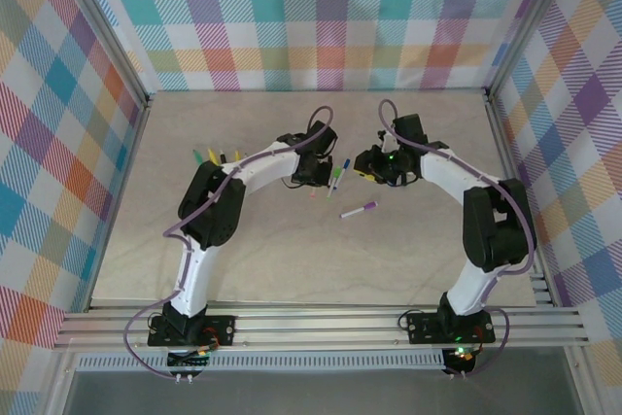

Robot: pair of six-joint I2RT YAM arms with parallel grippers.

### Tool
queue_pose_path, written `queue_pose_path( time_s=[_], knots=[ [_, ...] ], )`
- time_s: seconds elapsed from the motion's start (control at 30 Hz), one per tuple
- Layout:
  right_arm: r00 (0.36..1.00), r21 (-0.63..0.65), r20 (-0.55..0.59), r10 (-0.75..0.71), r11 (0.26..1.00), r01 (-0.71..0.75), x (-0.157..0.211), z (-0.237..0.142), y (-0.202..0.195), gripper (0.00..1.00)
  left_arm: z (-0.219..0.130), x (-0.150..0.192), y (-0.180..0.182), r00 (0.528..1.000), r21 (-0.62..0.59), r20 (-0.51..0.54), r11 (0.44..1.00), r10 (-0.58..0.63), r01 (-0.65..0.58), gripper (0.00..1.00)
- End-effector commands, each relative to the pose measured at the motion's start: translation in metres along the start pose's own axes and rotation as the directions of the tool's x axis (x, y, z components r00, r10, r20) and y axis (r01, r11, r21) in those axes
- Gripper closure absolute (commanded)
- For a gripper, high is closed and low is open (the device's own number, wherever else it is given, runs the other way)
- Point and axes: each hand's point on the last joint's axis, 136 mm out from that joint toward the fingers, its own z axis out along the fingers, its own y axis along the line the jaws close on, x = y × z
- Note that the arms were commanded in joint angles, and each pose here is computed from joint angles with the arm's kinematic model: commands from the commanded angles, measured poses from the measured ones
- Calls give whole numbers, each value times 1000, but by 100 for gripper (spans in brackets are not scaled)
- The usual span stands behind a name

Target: Open the pen caps

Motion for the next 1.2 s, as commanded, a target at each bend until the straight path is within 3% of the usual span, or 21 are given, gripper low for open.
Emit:
queue_pose_path(
  time_s=[0.0, 0.27, 0.63, 0.73, 0.93, 1.03, 1.1, 1.17],
  knots=[
    [1000, -79, -20, -2, 997, 0, 3, 10, 16, 65, -44, -2, -28, 999, 178, 26, 983, 47, -51, 100],
    [998, -167, -58, 7, 986, -16, 11, 23, 37, 56, -74, 7, -73, 997, 459, 17, 886, 74, -74, 100],
    [996, -155, -84, 32, 987, -45, 15, 34, 37, 57, -85, 3, -79, 997, 485, 24, 871, 76, -78, 100],
    [996, -158, -86, 34, 986, -47, 14, 35, 39, 66, -87, 2, -78, 997, 480, 26, 874, 76, -79, 100],
    [995, -167, -92, 32, 985, -47, 14, 37, 42, 100, -84, 3, -75, 997, 468, 22, 881, 72, -74, 100],
    [995, -168, -91, 34, 985, -48, 15, 37, 42, 100, -80, 4, -70, 998, 442, 19, 895, 62, -64, 100],
    [995, -175, -91, 34, 983, -50, 16, 37, 44, 100, -77, 6, -69, 998, 438, 10, 897, 61, -59, 89],
    [995, -183, -95, 34, 982, -51, 17, 37, 47, 100, -75, 8, -71, 998, 445, 2, 894, 57, -52, 85]
  ],
)
